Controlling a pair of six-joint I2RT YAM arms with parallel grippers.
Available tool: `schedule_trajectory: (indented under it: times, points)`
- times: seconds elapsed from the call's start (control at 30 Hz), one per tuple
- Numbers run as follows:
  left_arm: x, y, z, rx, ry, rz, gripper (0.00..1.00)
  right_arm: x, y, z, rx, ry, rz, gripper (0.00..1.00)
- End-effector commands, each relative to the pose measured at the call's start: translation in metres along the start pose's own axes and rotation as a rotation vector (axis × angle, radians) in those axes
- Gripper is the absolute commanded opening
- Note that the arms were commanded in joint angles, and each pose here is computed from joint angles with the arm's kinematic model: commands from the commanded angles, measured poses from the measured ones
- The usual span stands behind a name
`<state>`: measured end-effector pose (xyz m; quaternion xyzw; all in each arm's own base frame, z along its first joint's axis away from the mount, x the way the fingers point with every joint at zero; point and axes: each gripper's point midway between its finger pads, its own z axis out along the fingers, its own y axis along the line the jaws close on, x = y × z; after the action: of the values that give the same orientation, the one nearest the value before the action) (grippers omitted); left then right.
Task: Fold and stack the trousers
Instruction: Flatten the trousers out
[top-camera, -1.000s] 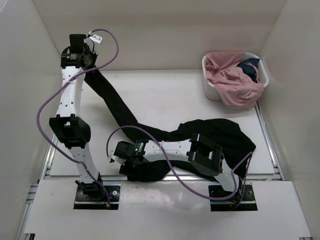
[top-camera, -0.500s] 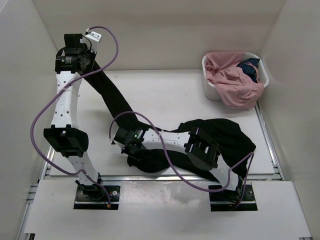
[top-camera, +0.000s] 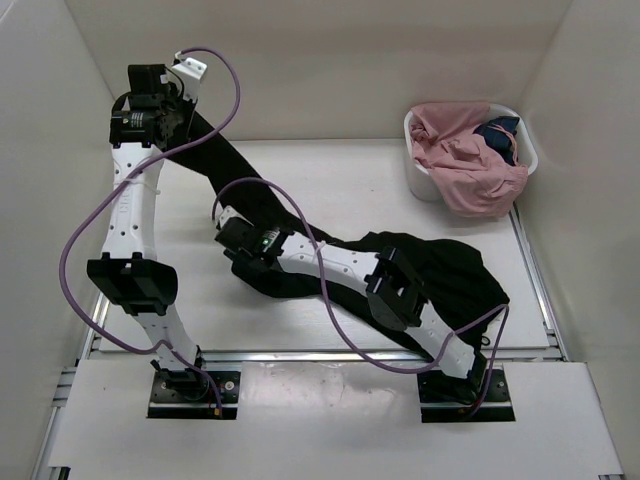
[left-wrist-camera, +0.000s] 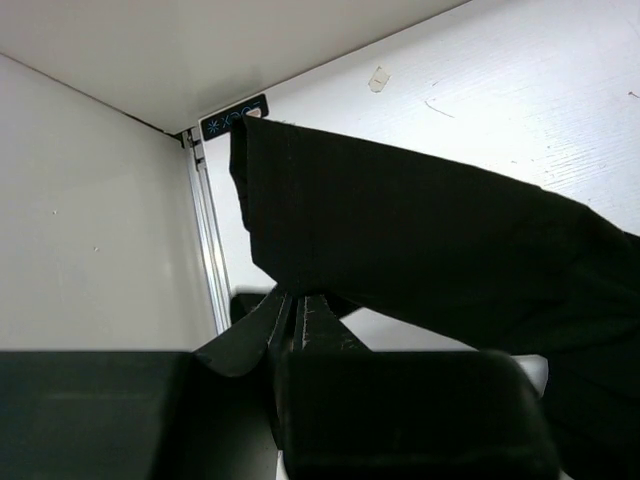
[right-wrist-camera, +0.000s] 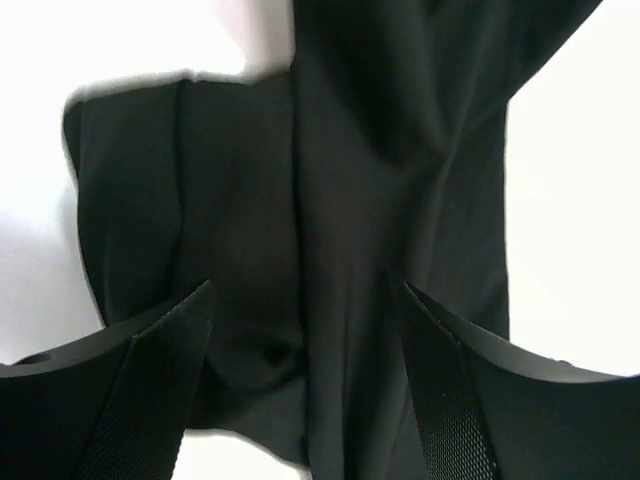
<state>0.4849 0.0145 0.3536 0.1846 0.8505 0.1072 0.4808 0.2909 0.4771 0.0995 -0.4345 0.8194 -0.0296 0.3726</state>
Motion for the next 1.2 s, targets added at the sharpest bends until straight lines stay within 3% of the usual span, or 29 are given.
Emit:
schedule_trajectory:
  times: [0.0, 0.13, 0.3, 0.43, 0.7, 0.77, 0.8, 0.87, 0.9, 1.07, 1.17]
  points:
    - [-0.029, 0.009, -0.032, -0.031, -0.104, -0.011, 0.14, -0.021, 0.0, -0.049, -0.085, -0.099, -0.016, 0.78]
    - [-0.032, 0.013, -0.036, -0.048, -0.116, -0.012, 0.14, -0.026, -0.031, -0.117, -0.117, -0.202, 0.121, 0.81]
    - [-0.027, 0.018, -0.034, -0.075, -0.092, 0.015, 0.14, 0.086, -0.034, -0.115, -0.084, 0.095, 0.142, 0.84]
    - [-0.022, 0.018, -0.036, -0.081, -0.084, 0.024, 0.14, 0.145, -0.022, -0.111, -0.097, 0.177, 0.181, 0.85]
    - [-0.013, 0.03, -0.039, -0.148, -0.039, 0.066, 0.14, 0.199, -0.015, -0.075, -0.102, 0.297, 0.242, 0.83]
    - [-0.007, 0.036, -0.039, -0.181, -0.011, 0.08, 0.14, 0.214, -0.018, -0.069, -0.063, 0.346, 0.259, 0.71]
    - [-0.002, 0.037, -0.037, -0.192, 0.009, 0.09, 0.14, 0.218, -0.026, -0.069, -0.013, 0.354, 0.267, 0.48]
    - [0.008, 0.044, -0.039, -0.23, 0.054, 0.128, 0.14, 0.224, -0.041, -0.075, 0.066, 0.374, 0.316, 0.19]
    - [0.014, 0.051, -0.038, -0.254, 0.076, 0.139, 0.14, 0.226, -0.05, -0.079, 0.101, 0.373, 0.351, 0.0]
    - [0.06, 0.102, -0.055, -0.403, 0.267, 0.254, 0.14, 0.237, -0.095, -0.137, 0.246, 0.32, 0.495, 0.0]
    - [0.076, 0.138, -0.081, -0.49, 0.343, 0.295, 0.14, 0.234, -0.114, -0.177, 0.272, 0.198, 0.66, 0.0]
